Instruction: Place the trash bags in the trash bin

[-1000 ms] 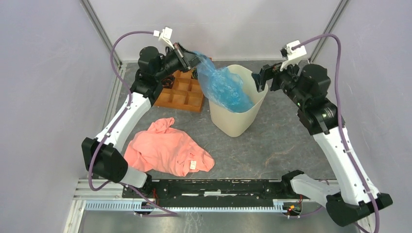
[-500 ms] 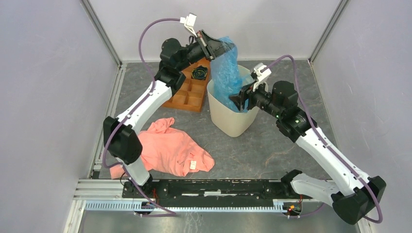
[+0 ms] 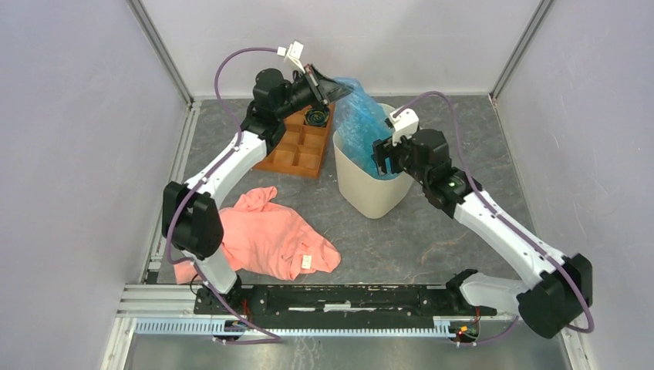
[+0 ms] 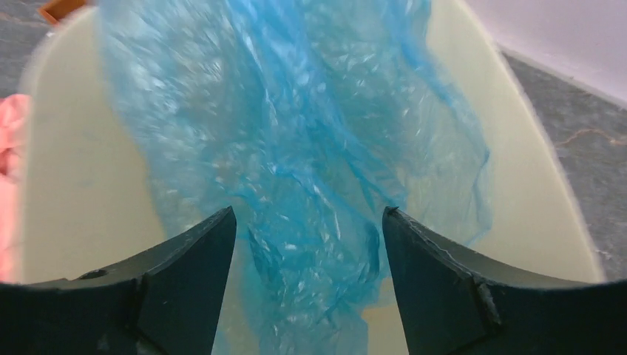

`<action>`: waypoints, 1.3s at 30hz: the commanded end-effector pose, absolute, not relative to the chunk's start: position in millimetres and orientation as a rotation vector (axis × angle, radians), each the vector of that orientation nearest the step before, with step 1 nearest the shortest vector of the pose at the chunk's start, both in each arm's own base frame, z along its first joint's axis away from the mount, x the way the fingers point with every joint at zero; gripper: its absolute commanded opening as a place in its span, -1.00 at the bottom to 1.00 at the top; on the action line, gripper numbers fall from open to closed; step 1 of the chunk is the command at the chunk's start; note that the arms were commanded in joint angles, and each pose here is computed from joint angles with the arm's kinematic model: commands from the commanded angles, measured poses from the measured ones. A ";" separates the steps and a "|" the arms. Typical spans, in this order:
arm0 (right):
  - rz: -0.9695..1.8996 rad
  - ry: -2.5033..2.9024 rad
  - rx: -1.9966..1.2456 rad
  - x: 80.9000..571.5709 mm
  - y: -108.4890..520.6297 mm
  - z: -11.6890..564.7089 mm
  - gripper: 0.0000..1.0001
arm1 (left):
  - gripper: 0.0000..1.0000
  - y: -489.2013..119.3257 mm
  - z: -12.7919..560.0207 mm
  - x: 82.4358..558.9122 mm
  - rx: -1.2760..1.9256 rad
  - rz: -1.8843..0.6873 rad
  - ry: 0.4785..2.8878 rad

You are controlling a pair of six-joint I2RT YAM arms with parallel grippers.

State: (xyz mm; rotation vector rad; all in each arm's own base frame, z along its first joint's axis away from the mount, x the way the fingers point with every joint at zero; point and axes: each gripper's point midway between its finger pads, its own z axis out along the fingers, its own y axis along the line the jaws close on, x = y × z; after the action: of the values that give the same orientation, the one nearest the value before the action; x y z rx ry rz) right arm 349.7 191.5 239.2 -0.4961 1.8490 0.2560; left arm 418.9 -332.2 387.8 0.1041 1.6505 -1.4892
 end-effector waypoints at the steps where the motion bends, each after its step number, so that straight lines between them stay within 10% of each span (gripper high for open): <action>1: 0.287 1.716 -0.450 323.6 176.1 328.0 0.65 | -0.96 -313.8 418.8 383.7 0.273 -1.393 1.544; 5: 0.237 1.623 -0.334 305.4 145.4 372.7 0.90 | -0.96 -308.4 416.7 362.1 0.300 -1.418 1.529; 15: 0.307 1.580 -0.248 311.1 151.5 405.1 0.83 | -0.96 -286.7 384.8 323.1 0.210 -1.413 1.682; 31: 0.369 1.329 -0.945 301.4 227.3 339.4 0.81 | -0.96 -262.3 369.5 327.9 0.247 -1.143 1.792; 35: 0.315 1.379 -0.974 320.8 229.7 327.6 0.65 | -0.96 -267.9 380.7 324.6 0.297 -1.178 1.778; 39: 0.277 1.448 -0.895 347.0 224.0 328.9 -0.37 | -0.96 -264.3 386.0 328.1 0.339 -1.109 1.795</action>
State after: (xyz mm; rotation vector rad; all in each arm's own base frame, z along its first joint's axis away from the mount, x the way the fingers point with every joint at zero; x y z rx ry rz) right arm 322.1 227.0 290.3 -0.9730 1.5217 0.3349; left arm 327.8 -267.5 368.9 0.2352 1.8252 -1.1827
